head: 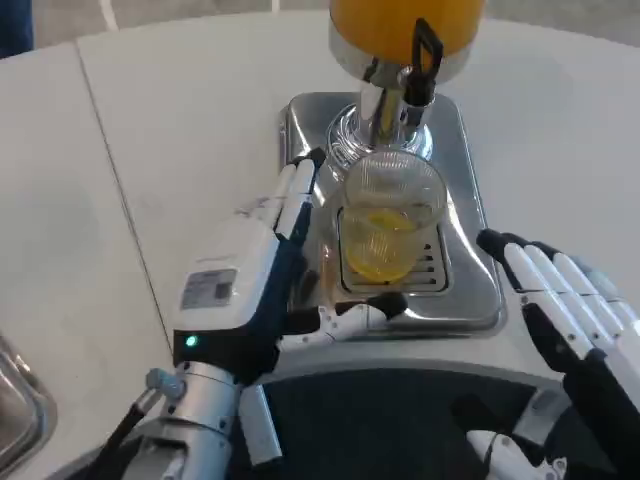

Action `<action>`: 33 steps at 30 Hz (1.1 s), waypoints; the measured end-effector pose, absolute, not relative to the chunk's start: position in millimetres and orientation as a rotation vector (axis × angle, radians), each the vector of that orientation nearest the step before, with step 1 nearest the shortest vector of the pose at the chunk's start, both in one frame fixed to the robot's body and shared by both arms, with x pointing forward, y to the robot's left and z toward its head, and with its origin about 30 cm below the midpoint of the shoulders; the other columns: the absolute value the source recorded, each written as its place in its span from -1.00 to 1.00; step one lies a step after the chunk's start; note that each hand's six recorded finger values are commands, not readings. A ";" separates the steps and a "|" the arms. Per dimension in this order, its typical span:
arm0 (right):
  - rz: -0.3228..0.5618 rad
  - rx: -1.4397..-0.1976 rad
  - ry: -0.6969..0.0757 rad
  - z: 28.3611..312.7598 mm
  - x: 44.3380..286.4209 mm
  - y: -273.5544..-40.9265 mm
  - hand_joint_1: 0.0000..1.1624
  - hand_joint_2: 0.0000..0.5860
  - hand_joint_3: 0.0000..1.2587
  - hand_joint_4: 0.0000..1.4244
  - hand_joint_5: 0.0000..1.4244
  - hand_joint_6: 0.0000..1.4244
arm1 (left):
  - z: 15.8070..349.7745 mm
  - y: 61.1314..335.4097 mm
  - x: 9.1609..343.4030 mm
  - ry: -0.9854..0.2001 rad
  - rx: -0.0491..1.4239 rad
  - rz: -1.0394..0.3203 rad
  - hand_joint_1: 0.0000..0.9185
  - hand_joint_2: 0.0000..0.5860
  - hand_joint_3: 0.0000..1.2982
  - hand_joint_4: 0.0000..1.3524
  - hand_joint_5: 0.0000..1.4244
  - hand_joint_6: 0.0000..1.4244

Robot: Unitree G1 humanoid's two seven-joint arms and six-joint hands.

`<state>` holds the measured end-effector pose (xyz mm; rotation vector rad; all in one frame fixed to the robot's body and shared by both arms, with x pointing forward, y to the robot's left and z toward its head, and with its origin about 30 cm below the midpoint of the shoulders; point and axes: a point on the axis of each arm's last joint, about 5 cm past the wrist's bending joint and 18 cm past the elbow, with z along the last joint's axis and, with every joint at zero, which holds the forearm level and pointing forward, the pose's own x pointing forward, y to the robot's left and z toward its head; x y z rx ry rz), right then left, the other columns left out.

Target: Grasp the cup under the faucet to collect the drink, then remove the cup.

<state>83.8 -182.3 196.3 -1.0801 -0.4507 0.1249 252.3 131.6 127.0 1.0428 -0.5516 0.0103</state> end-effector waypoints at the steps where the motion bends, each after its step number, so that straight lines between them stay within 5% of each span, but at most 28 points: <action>1: 0.123 -1.084 -0.439 195.9 82.6 -183.3 -0.46 0.47 -1.00 -1.00 -1.00 -1.00 | 125.1 130.0 253.6 -0.546 1.047 0.002 -0.64 -0.78 -1.00 -1.00 -0.69 -0.71; 33: 0.221 -1.152 -0.457 185.6 83.8 -185.3 -0.47 0.49 -1.00 -1.00 -1.00 -1.00 | 124.6 103.3 274.3 -0.575 1.013 0.011 -0.78 -0.83 -0.96 -0.91 -0.52 -0.54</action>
